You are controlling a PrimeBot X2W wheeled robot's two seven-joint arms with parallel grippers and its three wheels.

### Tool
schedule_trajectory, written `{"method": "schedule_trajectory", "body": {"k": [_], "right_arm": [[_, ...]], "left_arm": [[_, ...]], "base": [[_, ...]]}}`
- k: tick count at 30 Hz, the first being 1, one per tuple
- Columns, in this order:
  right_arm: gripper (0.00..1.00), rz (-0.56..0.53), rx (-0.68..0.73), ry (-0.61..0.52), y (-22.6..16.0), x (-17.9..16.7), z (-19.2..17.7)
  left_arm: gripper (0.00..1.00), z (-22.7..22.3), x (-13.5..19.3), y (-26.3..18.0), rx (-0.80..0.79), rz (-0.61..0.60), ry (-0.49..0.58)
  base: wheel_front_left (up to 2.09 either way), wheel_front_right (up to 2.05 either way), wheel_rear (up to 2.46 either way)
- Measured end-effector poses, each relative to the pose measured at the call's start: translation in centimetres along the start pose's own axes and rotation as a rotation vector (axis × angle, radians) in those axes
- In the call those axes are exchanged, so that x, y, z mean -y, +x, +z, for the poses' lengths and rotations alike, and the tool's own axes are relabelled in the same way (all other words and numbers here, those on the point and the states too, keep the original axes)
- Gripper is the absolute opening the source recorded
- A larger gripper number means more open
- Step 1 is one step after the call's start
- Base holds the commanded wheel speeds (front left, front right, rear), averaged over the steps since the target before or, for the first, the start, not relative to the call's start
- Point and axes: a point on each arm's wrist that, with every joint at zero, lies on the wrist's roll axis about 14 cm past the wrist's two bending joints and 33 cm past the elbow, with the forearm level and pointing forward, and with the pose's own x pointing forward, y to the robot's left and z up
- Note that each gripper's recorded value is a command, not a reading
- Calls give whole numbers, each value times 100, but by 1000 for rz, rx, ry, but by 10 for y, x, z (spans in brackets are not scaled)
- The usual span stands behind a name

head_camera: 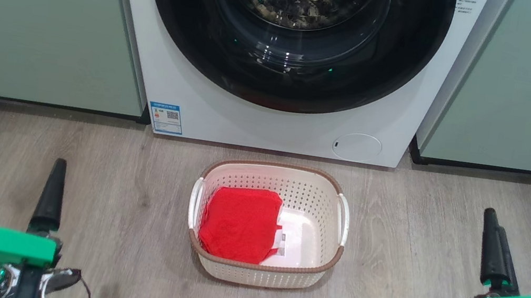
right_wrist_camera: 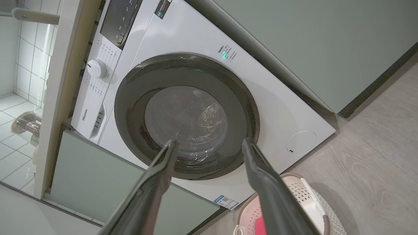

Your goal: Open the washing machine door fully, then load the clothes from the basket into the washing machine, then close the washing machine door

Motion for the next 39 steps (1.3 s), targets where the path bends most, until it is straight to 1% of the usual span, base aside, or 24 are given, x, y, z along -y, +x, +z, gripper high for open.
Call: {"method": "schedule_trajectory", "body": {"k": [5, 8, 12, 14, 17, 21, 27, 31, 36, 39], "right_arm": [[100, 44, 7, -113, 1, -14, 2], [100, 61, 14, -163, 1, -19, 2], [100, 78, 32, -221, 1, -24, 6], [100, 83, 38, -244, 1, -26, 7], [100, 76, 36, -250, -1, -23, 6], [100, 75, 28, -320, -2, -21, 3], [100, 67, 28, -384, -4, -17, 1], [100, 74, 17, -457, -5, -17, -4], [100, 78, 5, -525, -5, -16, -9], [100, 78, 3, -553, -6, -14, -10]], "left_arm": [[100, -1, 13, 0, 9, -29, 75], [100, -1, 22, 0, 17, -47, 131], [100, -5, 28, -1, 13, -54, 179], [100, -9, 35, -1, 10, -77, 225], [100, -12, 42, -2, 14, -92, 283], [100, -19, 52, -4, 14, -129, 374], [100, -37, 61, -7, -4, -169, 513], [100, -48, 66, -10, -15, -198, 605], [100, -62, 69, -14, -26, -223, 721], [100, -70, 63, -17, -49, -213, 765]], "base": [[0, 0, 0], [0, 0, 0], [0, 0, 0], [0, 0, 0], [0, 0, 0], [0, 0, 0], [0, 0, 0], [0, 0, 0], [0, 0, 0], [0, 0, 0]]}}
